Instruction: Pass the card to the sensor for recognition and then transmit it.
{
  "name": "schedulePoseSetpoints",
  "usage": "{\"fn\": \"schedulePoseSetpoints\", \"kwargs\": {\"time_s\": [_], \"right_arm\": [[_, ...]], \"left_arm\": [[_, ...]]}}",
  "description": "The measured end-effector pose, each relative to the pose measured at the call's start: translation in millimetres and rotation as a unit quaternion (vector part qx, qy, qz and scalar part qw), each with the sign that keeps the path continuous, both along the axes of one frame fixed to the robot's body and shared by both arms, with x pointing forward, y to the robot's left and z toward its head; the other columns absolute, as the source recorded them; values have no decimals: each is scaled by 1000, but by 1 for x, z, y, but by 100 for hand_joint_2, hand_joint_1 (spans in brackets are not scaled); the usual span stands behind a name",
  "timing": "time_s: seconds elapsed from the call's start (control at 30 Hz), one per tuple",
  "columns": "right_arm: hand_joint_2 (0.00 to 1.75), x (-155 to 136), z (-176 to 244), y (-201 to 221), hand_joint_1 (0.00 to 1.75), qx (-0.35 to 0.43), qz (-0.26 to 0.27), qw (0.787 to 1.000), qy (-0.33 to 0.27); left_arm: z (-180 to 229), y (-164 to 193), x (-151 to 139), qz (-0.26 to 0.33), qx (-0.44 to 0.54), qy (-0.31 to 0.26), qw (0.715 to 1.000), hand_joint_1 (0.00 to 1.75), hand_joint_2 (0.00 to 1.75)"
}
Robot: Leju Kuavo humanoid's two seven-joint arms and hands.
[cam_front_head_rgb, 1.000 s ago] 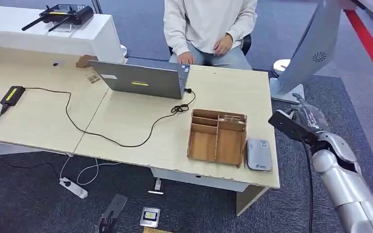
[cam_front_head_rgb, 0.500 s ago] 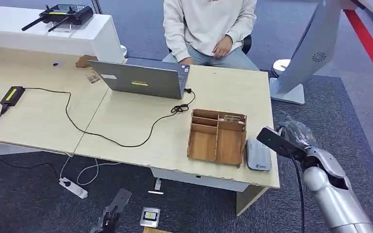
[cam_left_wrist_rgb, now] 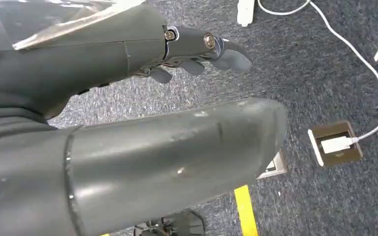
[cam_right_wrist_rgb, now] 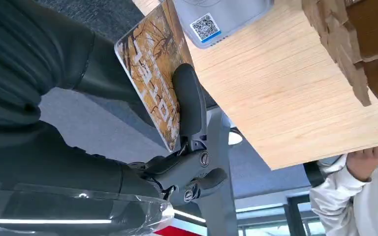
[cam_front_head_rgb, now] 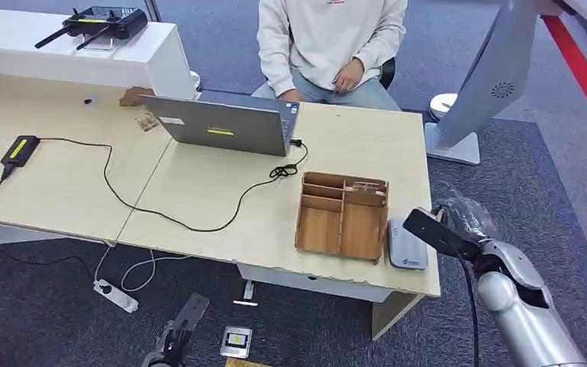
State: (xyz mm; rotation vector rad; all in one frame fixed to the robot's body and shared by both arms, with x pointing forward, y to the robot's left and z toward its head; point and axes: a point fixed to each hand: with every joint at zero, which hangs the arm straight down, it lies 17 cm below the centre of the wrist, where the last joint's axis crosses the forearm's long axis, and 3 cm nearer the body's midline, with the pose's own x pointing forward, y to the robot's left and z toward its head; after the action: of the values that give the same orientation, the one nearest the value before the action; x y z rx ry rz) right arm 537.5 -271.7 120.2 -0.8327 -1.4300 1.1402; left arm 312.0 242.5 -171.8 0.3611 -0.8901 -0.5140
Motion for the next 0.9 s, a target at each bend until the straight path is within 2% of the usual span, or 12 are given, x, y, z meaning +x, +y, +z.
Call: {"fn": "schedulePoseSetpoints", "kwargs": {"time_s": [0.6,0.9], "right_arm": [[175,3,-5,11,175,-13,25,1000,13],[175,3,-19,11,175,-19,26,999,38]], "left_arm": [[-2,1,4,9,0,5,1000,0,0],[-3,3,4,3,10,10,1000,0,0]]}}
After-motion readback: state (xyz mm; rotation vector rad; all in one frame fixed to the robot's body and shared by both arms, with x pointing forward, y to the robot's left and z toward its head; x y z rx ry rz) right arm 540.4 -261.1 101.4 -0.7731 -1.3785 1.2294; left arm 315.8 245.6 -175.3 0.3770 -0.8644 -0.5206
